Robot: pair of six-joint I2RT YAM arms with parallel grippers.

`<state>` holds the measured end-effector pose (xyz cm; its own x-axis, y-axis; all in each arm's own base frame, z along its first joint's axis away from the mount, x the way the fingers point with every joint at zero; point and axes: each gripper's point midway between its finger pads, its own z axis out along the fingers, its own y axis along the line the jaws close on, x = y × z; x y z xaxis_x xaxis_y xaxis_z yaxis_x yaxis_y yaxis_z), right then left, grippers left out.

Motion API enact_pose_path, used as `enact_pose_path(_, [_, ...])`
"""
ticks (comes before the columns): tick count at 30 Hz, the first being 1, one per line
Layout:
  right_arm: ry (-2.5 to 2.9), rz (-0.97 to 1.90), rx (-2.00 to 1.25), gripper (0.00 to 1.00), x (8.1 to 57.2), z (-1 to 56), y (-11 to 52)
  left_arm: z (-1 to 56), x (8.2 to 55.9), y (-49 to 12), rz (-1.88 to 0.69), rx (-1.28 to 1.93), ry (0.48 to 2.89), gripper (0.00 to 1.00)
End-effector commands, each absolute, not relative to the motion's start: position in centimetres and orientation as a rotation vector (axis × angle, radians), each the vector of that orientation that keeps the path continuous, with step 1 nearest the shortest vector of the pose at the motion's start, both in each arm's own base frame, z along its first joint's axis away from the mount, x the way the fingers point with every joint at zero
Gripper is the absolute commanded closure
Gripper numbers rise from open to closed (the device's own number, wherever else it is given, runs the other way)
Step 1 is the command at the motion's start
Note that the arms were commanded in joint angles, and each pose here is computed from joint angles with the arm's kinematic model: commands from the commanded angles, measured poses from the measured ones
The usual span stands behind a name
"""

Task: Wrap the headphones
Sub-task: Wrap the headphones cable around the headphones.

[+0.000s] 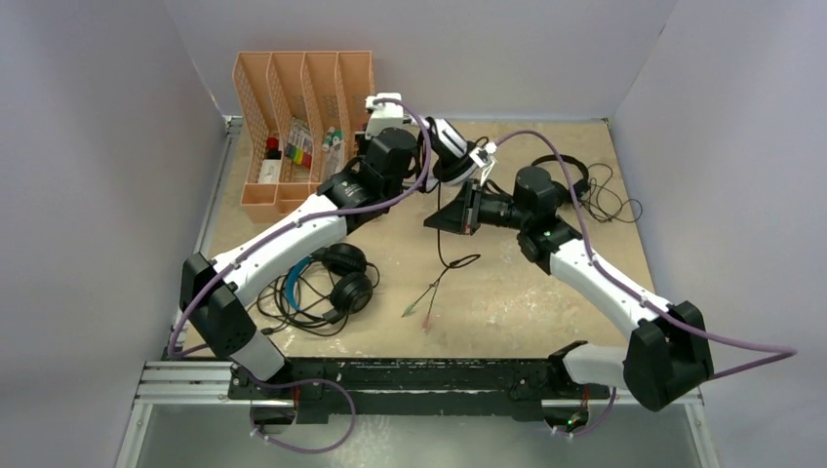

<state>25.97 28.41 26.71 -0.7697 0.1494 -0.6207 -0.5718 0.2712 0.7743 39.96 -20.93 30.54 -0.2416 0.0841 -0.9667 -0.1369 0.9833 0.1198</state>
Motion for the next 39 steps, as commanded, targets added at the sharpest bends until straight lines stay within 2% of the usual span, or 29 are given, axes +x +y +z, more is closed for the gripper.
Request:
enact_pose_path(1, [1.778, 1.338, -0.335, 0.83, 28.5, 27.8, 27.3, 39.0, 40.4, -22.8, -0.167, -0.339, 1.643, 1.00])
enact_pose_path(5, [1.799, 1.297, -0.316, 0.78, 28.8, 26.5, 27.0, 42.0, 39.7, -23.0, -0.285, -0.380, 1.598, 1.00])
enact_pose_path(13, [1.943, 1.222, -0.290, 0.62, 28.8, 21.9, 25.9, 46.3, 38.4, -24.4, -0.608, -0.391, 1.581, 1.00])
enact_pose_path(19, [1.879, 1.184, -0.302, 0.54, 29.6, 22.2, 24.6, 48.3, 37.2, -24.5, -0.743, -0.386, 1.565, 1.00])
enact_pose_path(23, [1.878, 1.154, -0.301, 0.38, 29.5, 22.9, 23.1, 49.1, 37.2, -23.6, -0.730, -0.410, 1.546, 1.00])
enact_pose_path(26, [1.930, 0.999, -0.264, 0.22, 29.3, 22.8, 20.8, 49.2, 37.5, -22.9, -0.714, -0.430, 1.543, 1.00])
enact_pose_path(28, [1.966, 0.905, -0.244, 0.16, 29.2, 22.8, 18.9, 49.2, 37.7, -22.6, -0.714, -0.443, 1.539, 1.00])
enact_pose_path(34, [1.967, 0.829, -0.211, 0.12, 29.2, 21.7, 16.4, 50.2, 38.0, -22.0, -0.740, -0.477, 1.515, 1.00])
enact_pose_path(39, [1.870, 1.056, -0.304, 0.13, 28.3, 21.6, 19.2, 52.0, 37.7, -21.9, -0.773, -0.471, 1.489, 1.00])
